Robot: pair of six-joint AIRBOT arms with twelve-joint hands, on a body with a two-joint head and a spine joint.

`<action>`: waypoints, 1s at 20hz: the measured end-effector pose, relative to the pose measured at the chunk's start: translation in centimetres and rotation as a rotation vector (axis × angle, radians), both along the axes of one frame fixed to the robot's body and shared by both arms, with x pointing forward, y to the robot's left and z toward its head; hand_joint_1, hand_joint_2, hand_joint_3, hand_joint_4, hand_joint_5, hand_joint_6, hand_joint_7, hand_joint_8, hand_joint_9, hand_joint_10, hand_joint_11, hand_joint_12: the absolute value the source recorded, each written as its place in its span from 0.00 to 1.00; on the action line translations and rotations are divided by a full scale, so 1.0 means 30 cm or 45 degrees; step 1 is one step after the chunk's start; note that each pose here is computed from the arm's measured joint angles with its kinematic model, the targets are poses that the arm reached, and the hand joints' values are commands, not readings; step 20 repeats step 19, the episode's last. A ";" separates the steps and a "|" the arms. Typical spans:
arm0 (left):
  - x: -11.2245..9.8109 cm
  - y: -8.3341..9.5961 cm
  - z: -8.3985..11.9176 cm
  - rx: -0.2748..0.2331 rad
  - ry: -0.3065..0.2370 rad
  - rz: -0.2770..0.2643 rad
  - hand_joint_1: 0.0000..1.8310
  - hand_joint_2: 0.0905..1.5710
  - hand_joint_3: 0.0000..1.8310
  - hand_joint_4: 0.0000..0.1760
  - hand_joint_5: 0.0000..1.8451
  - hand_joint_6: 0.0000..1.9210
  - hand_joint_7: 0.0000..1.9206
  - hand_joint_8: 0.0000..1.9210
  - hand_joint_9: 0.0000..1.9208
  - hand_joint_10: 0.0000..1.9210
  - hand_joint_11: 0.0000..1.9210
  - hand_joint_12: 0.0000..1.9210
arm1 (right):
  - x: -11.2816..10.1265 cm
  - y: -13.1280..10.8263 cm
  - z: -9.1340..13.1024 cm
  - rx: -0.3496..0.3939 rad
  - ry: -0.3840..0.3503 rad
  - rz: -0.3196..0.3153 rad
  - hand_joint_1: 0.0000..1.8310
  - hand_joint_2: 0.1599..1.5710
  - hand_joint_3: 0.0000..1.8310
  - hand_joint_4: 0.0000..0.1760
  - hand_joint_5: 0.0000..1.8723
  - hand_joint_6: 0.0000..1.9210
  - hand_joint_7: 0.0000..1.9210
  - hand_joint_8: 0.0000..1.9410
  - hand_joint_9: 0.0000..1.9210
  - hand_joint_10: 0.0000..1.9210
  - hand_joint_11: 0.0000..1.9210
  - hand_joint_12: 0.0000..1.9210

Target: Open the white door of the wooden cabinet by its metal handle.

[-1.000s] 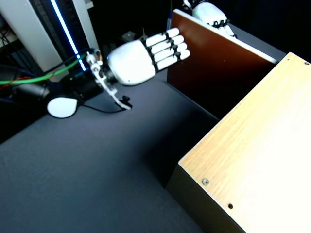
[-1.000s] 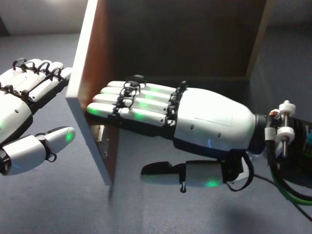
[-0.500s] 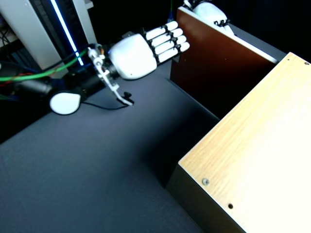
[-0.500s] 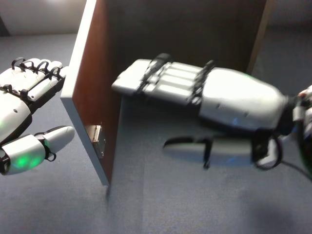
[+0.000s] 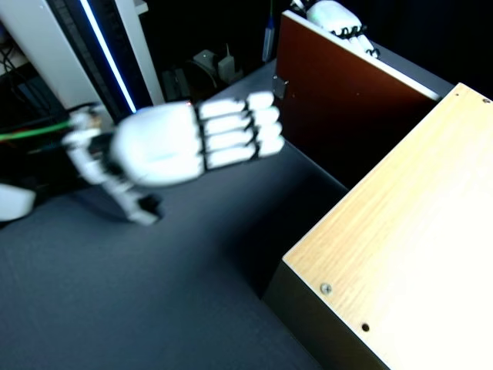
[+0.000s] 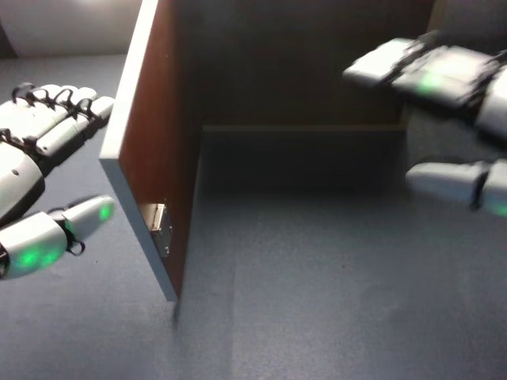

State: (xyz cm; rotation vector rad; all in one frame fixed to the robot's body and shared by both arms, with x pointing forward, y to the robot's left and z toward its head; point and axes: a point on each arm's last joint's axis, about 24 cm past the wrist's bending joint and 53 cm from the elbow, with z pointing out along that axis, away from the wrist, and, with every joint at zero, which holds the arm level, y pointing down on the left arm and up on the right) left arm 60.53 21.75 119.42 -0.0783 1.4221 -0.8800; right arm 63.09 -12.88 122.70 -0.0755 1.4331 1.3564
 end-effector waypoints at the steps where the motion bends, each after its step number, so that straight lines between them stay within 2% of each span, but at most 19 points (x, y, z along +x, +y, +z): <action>1: -0.006 -0.001 0.011 -0.007 -0.009 -0.001 0.14 0.94 0.00 0.00 0.02 0.00 0.00 0.00 0.00 0.00 0.00 0.05 | 0.004 -0.030 -0.003 -0.008 0.004 -0.034 0.10 0.93 0.00 0.00 0.01 0.00 0.00 0.00 0.00 0.00 0.00 0.00; 4: -0.034 -0.014 0.031 -0.010 -0.041 -0.032 0.16 0.94 0.00 0.00 0.03 0.00 0.01 0.00 0.00 0.00 0.00 0.05 | -0.029 -0.084 -0.040 0.008 0.036 -0.080 0.17 0.92 0.00 0.00 0.00 0.00 0.00 0.00 0.00 0.00 0.01 0.00; 5: -0.035 -0.013 0.035 -0.011 -0.043 -0.030 0.18 0.95 0.00 0.00 0.02 0.00 0.00 0.00 0.00 0.00 0.00 0.02 | -0.037 -0.108 -0.052 0.011 0.043 -0.106 0.14 0.92 0.00 0.00 0.00 0.00 0.00 0.00 0.00 0.00 0.00 0.00; 6: -0.037 -0.004 0.042 -0.010 -0.050 -0.024 0.18 0.95 0.00 0.00 0.02 0.00 0.00 0.00 0.00 0.00 0.00 0.00 | -0.045 -0.151 -0.054 0.030 0.049 -0.150 0.12 0.92 0.00 0.00 0.00 0.00 0.00 0.00 0.00 0.00 0.00 0.00; 8: -0.037 0.017 0.064 -0.022 -0.073 0.000 0.15 0.94 0.00 0.00 0.02 0.00 0.01 0.00 0.00 0.00 0.00 0.00 | -0.047 -0.248 -0.034 0.078 0.042 -0.247 0.18 0.93 0.00 0.00 0.00 0.00 0.00 0.00 0.00 0.00 0.00 0.00; 10: -0.046 0.017 0.087 -0.034 -0.106 -0.005 0.12 0.94 0.00 0.00 0.03 0.00 0.01 0.00 0.01 0.00 0.00 0.00 | -0.062 -0.326 -0.015 0.118 0.025 -0.321 0.14 0.92 0.00 0.00 0.00 0.00 0.00 0.00 0.00 0.00 0.00 0.00; 12: -0.062 0.006 0.088 -0.036 -0.112 -0.025 0.11 0.94 0.00 0.00 0.03 0.00 0.01 0.00 0.00 0.00 0.00 0.00 | -0.092 -0.345 -0.022 0.131 0.025 -0.337 0.14 0.92 0.00 0.00 0.00 0.00 0.00 0.00 0.00 0.00 0.00 0.00; 15: -0.070 0.008 0.092 -0.038 -0.122 -0.026 0.12 0.94 0.00 0.00 0.04 0.00 0.03 0.00 0.01 0.00 0.00 0.00 | -0.142 -0.322 -0.040 0.140 0.036 -0.295 0.14 0.92 0.00 0.00 0.00 0.00 0.00 0.00 0.00 0.00 0.00 0.00; 18: -0.072 0.022 0.107 -0.056 -0.139 -0.007 0.10 0.94 0.00 0.00 0.04 0.00 0.03 0.00 0.01 0.00 0.00 0.00 | -0.148 -0.344 -0.025 0.173 0.018 -0.322 0.11 0.93 0.00 0.00 0.00 0.00 0.00 0.00 0.00 0.00 0.00 0.00; 20: -0.074 0.018 0.108 -0.055 -0.142 -0.013 0.12 0.94 0.00 0.00 0.05 0.00 0.03 0.00 0.02 0.00 0.00 0.00 | -0.146 -0.350 -0.021 0.180 0.015 -0.331 0.12 0.93 0.00 0.00 0.00 0.00 0.00 0.00 0.00 0.00 0.00 0.00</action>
